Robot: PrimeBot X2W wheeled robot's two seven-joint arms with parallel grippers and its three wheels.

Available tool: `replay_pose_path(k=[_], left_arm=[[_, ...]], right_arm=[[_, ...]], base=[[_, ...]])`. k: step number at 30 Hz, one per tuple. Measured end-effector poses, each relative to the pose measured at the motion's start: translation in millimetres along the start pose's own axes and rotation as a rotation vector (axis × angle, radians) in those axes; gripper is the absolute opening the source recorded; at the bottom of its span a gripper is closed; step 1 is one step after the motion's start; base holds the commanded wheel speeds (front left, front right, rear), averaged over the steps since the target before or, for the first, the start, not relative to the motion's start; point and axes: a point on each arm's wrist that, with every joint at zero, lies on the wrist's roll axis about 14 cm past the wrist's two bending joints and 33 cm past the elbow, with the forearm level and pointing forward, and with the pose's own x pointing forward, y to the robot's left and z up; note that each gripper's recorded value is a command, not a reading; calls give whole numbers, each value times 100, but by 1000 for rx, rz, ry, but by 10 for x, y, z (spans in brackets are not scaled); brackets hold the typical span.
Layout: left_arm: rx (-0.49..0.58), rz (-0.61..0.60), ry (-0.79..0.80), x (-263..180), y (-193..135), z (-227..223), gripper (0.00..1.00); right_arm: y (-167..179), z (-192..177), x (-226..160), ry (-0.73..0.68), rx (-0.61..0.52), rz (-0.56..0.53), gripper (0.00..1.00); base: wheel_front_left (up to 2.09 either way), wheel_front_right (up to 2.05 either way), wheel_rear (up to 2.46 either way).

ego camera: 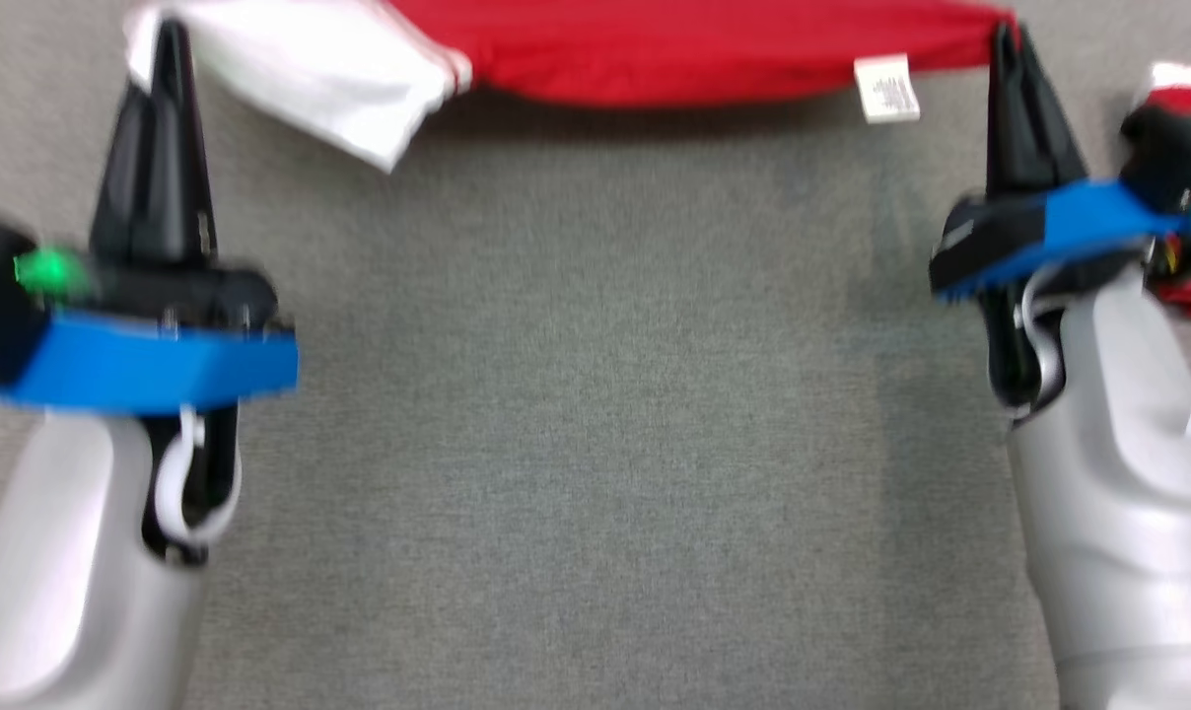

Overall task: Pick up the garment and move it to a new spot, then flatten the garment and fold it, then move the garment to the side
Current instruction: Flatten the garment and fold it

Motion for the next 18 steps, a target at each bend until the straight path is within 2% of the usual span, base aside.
replay_pose_path(k=[10, 15, 18], left_arm=[[-60, 61, 11, -1068, -329, 439, 0], [-66, 55, 88, -1516, -498, 447, 0], [-67, 78, 169, -1744, -496, 319, 0]], right_arm=[[-15, 399, -1168, -26, 37, -6, 0], [-70, 287, -1861, 68, 37, -30, 0], [-111, 201, -2131, 124, 52, -49, 0]], base=[[0, 0, 0], [0, 0, 0], [0, 0, 0]])
